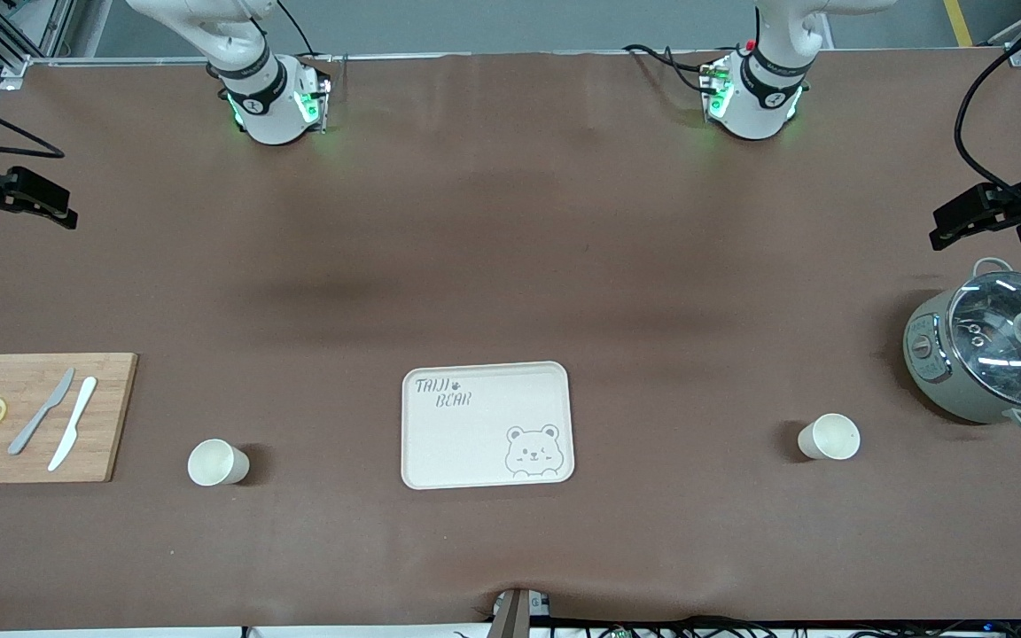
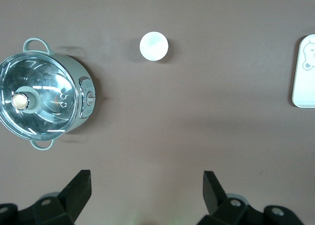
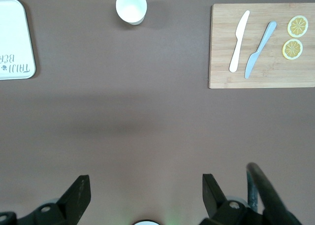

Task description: Place white IKEA cup upright on tray with both arms

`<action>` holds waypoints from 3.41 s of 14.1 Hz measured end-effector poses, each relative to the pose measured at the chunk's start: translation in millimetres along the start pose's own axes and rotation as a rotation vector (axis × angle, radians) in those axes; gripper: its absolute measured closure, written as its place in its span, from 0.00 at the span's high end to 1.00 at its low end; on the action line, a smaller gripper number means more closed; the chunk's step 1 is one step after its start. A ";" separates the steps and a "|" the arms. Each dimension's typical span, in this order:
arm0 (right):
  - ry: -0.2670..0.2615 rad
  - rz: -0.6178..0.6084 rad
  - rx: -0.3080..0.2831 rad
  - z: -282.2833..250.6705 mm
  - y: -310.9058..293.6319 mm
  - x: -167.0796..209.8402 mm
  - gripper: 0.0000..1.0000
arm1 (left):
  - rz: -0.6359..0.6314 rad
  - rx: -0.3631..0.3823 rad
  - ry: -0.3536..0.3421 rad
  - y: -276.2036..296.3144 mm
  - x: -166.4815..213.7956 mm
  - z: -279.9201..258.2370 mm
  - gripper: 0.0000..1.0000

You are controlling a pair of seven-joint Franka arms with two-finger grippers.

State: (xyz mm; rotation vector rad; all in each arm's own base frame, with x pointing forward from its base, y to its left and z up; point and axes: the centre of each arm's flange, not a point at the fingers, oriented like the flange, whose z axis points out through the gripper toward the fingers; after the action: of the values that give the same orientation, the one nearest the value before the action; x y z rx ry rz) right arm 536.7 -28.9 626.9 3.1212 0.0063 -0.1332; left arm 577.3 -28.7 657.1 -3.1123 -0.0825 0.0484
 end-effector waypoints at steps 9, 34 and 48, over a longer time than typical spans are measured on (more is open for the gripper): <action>-0.001 0.000 0.000 0.1 -0.1 -0.1 1.00 | -0.002 0.000 0.002 -1.4 0.3 -0.2 1.00; 0.112 -0.019 0.008 127.5 0.5 149.4 1.00 | -0.013 0.014 -0.023 1.7 81.2 117.2 1.00; 0.185 -0.076 0.006 302.1 -4.1 224.1 1.00 | 0.006 0.024 0.021 -54.5 161.6 297.7 1.00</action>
State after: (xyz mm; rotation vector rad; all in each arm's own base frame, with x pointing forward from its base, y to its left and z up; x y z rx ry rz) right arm 734.2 -29.4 306.8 3.1277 0.1278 0.1550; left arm 726.3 42.4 356.3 -3.0885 -0.0722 0.0166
